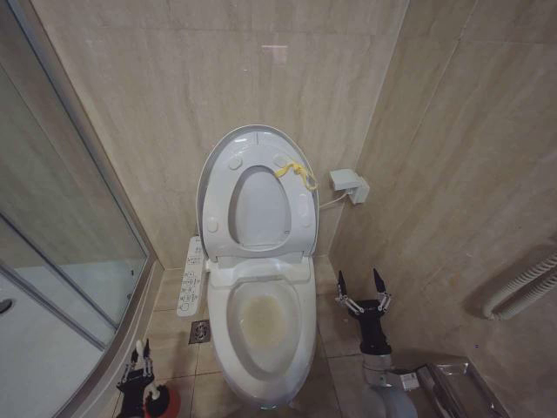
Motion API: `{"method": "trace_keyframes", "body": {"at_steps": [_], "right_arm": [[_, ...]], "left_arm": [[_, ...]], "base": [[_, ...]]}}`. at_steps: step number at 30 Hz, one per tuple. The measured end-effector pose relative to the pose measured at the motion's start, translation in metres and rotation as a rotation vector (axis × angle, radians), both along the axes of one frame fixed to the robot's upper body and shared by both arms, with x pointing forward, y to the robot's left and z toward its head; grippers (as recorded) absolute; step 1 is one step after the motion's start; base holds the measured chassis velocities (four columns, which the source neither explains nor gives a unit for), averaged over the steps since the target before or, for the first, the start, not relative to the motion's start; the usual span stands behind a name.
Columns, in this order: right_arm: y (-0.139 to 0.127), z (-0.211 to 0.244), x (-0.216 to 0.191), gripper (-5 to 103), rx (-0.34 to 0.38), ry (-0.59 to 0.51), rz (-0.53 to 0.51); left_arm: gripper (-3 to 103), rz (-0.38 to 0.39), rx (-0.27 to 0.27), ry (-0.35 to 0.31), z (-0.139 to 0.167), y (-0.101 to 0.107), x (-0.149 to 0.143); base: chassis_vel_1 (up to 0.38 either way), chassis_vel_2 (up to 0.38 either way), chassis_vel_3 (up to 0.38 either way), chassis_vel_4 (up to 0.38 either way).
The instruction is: Open the toilet lid, clean the toilet bowl with a toilet brush, close the toilet lid, and flush.
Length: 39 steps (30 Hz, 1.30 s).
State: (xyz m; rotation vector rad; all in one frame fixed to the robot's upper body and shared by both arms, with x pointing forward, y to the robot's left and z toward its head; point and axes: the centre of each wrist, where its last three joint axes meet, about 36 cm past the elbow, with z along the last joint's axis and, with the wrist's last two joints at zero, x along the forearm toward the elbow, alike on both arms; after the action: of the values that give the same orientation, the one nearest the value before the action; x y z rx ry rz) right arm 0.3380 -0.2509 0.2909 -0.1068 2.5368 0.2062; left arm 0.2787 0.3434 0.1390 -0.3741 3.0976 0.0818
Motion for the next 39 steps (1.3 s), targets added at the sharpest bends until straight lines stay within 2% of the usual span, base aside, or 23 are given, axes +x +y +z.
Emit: {"method": "trace_keyframes", "body": {"at_steps": [13,14,19,21,22,23,26,27,29,30,31,32,33,35,36,37,39], "right_arm": [[-0.009,0.003,-0.002,100,-0.004,-0.003,-0.006],[-0.008,0.003,-0.002,100,-0.003,-0.003,-0.005],[-0.004,0.003,0.0,100,0.007,-0.006,-0.001],[-0.001,0.003,0.001,100,0.012,-0.008,0.002],[0.0,0.003,0.002,100,0.013,-0.009,0.003],[0.0,0.003,0.002,100,0.013,-0.009,0.003],[0.0,0.008,0.001,100,0.026,-0.008,-0.016],[0.0,0.008,0.001,100,0.026,-0.008,-0.016],[-0.004,0.014,0.003,100,0.035,0.006,-0.046],[-0.007,0.018,0.006,100,0.035,0.014,-0.066],[-0.011,0.023,0.011,100,0.033,0.021,-0.083],[-0.011,0.023,0.011,100,0.033,0.021,-0.083],[-0.014,0.028,0.016,100,0.027,0.021,-0.093],[-0.024,0.04,0.03,100,0.008,0.016,-0.103],[-0.024,0.04,0.03,100,0.008,0.016,-0.103],[-0.03,0.044,0.038,100,-0.003,0.018,-0.106],[-0.036,0.049,0.049,100,-0.016,0.02,-0.109]], "left_arm": [[22,-0.006,0.025,0.081,-0.005,-0.004,-0.012],[38,-0.004,0.028,0.08,-0.003,-0.004,-0.015],[38,-0.001,0.038,0.042,0.018,-0.004,-0.023],[38,-0.004,0.04,0.005,0.04,-0.007,-0.034],[66,-0.011,0.044,-0.016,0.053,-0.009,-0.043],[66,-0.011,0.044,-0.016,0.053,-0.009,-0.043],[66,-0.029,0.058,-0.115,0.093,-0.014,-0.059],[66,-0.029,0.058,-0.115,0.093,-0.014,-0.059],[66,-0.017,0.033,-0.189,0.124,-0.022,-0.056],[92,0.01,0.016,-0.224,0.144,-0.027,-0.053],[92,0.044,0.001,-0.246,0.162,-0.032,-0.049],[92,0.044,0.001,-0.246,0.162,-0.032,-0.049],[92,0.085,-0.012,-0.251,0.178,-0.037,-0.044],[92,0.172,-0.039,-0.219,0.21,-0.047,-0.038],[92,0.172,-0.039,-0.219,0.21,-0.047,-0.038],[100,0.192,-0.044,-0.204,0.221,-0.051,-0.037],[100,0.197,-0.038,-0.203,0.228,-0.053,-0.038]], "base": [[0.0,0.0,0.0,0.0],[0.0,0.0,0.0,0.0],[0.0,0.0,0.0,0.0],[0.0,0.0,0.0,0.0],[0.0,0.0,0.0,0.0],[0.0,0.0,0.0,0.0],[0.0,0.0,0.0,0.0],[0.0,0.0,0.0,0.0],[0.0,0.0,0.0,0.0],[0.0,0.0,0.0,0.0],[0.0,0.0,0.0,0.0],[0.0,0.0,0.0,0.0],[0.0,0.0,0.0,0.0],[0.0,0.0,0.0,0.0],[0.0,0.0,0.0,0.0],[0.0,0.0,0.0,0.0],[0.0,0.0,0.0,0.0]]}}
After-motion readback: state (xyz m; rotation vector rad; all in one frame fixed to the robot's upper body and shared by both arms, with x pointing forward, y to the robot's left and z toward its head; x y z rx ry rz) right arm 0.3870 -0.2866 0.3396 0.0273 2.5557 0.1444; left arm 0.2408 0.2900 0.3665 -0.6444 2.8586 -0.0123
